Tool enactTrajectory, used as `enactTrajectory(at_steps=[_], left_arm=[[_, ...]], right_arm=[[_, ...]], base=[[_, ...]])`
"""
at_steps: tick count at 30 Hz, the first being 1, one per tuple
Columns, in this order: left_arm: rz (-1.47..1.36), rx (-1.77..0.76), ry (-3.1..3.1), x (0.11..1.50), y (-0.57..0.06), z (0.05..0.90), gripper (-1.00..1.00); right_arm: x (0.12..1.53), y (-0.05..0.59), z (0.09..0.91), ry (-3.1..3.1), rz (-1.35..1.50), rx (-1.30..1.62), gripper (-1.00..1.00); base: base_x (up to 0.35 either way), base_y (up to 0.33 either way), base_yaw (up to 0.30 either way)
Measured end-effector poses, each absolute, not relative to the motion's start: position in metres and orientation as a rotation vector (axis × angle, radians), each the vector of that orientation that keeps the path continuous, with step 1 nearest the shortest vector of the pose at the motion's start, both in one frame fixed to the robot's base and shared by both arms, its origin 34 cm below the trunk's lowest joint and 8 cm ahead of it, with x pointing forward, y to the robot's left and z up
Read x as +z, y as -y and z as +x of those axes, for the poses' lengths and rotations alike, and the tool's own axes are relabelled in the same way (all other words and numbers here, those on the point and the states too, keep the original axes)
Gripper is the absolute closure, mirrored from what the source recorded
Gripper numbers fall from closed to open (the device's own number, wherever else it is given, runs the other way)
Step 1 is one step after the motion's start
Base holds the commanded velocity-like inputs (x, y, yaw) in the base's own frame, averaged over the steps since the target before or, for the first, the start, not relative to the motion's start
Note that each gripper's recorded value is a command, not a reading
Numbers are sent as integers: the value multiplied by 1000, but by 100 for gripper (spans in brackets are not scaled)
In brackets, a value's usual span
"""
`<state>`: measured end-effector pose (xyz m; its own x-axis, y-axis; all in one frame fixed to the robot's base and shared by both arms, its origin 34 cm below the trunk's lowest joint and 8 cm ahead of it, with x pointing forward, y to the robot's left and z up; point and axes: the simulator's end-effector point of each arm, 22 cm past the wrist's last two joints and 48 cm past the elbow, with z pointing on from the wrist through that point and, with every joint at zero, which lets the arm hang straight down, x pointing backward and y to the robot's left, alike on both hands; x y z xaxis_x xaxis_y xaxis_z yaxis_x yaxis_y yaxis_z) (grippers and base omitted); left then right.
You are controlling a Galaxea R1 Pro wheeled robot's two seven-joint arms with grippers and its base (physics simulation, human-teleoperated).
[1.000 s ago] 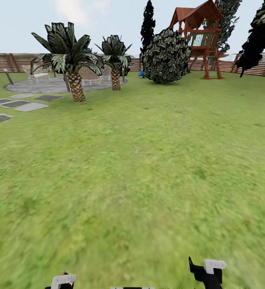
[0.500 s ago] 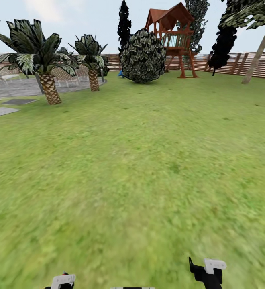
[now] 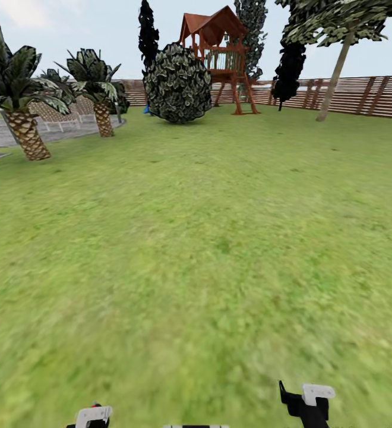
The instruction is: In the garden, pick up the pesticide atomizer on the floor and spray pesticide onto both trees until each tree trunk is fully covered.
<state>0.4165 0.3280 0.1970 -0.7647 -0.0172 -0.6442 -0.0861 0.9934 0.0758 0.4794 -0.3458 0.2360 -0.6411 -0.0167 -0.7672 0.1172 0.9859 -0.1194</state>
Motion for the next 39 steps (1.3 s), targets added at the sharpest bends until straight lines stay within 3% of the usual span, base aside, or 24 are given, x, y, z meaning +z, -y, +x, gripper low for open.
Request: enactTrajectory(at_steps=[14,39], left_arm=[[-75,135,-2439,197,-329,416,100],[-78,145,-2439,197,-332,415,100]], right_arm=[[236,346,479,-2259,70,-198,-100],[236,346,479,-2259,70,-198,-100]], base=[[175,-241,-266],[281,-142,-266]])
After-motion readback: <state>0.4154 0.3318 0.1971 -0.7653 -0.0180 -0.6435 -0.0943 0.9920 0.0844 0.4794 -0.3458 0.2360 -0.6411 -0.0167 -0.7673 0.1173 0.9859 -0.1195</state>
